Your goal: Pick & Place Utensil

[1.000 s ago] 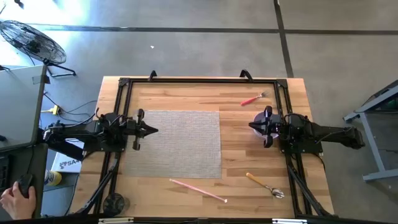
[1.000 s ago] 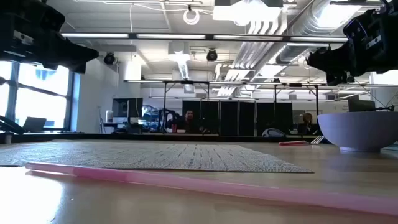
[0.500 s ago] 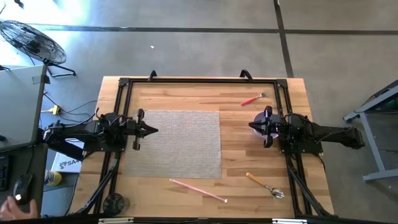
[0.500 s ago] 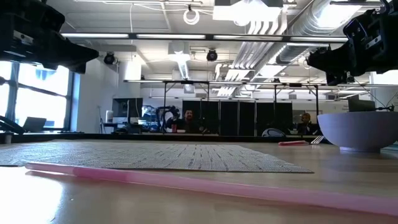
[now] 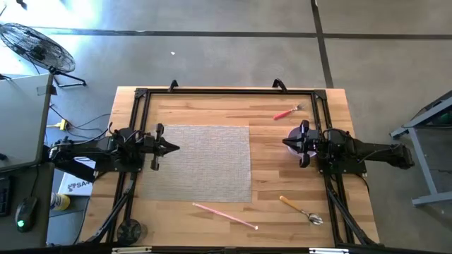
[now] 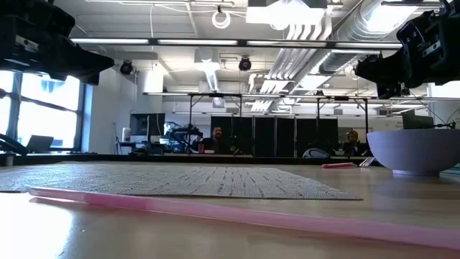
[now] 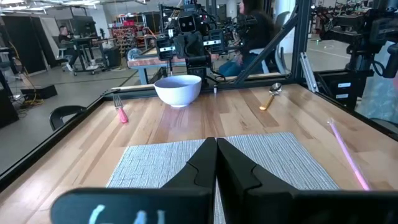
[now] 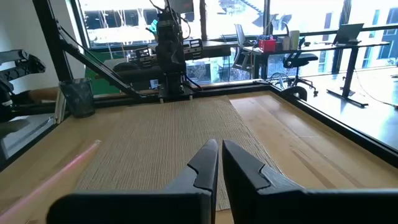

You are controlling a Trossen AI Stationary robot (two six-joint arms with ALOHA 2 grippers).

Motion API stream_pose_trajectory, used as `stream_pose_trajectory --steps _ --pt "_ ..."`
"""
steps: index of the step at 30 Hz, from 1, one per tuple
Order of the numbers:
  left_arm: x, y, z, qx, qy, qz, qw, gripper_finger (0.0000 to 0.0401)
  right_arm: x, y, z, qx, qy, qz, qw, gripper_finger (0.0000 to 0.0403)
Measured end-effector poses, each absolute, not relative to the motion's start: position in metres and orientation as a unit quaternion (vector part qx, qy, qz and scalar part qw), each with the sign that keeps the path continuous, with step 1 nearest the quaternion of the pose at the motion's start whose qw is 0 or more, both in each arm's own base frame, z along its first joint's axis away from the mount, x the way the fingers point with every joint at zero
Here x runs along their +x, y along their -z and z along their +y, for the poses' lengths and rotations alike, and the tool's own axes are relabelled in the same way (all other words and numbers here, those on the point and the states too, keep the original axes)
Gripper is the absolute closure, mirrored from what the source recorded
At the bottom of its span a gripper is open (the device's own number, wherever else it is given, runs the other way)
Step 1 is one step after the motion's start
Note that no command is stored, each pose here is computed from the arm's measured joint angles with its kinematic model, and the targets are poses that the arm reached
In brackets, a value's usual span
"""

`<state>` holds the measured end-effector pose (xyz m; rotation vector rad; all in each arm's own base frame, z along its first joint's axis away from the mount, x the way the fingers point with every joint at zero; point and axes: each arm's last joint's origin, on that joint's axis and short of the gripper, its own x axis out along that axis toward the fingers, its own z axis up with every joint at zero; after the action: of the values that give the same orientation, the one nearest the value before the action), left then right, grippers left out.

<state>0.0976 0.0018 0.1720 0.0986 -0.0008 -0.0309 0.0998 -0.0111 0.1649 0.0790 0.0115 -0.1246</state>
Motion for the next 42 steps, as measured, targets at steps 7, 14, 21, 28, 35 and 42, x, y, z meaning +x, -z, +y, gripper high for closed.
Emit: stream_pose_trajectory --steps 7,14,21,28,35,42 --pt "0.098 -0.172 0.002 0.049 0.015 0.000 0.999 0.0400 0.100 -0.165 -0.011 0.037 0.062 0.006 0.997 0.0386" --pt "0.098 -0.172 0.002 0.049 0.015 0.000 0.999 0.0400 0.100 -0.168 -0.011 0.000 0.063 -0.010 0.998 0.0386" --pt "0.098 -0.172 0.002 0.049 0.015 0.000 0.999 0.0400 0.099 -0.176 -0.011 -0.002 0.063 -0.048 0.997 0.0386" --pt "0.098 -0.172 0.002 0.049 0.015 0.000 0.999 0.0400 0.097 -0.189 -0.011 -0.007 0.073 -0.117 0.990 0.0386" --pt "0.098 -0.172 0.002 0.049 0.015 0.000 0.999 0.0400 0.091 -0.207 -0.013 -0.013 0.107 -0.212 0.971 0.0386" --pt "0.098 -0.172 0.002 0.049 0.015 0.000 0.999 0.0400 0.100 -0.199 -0.014 0.056 0.143 -0.171 0.973 0.0387"
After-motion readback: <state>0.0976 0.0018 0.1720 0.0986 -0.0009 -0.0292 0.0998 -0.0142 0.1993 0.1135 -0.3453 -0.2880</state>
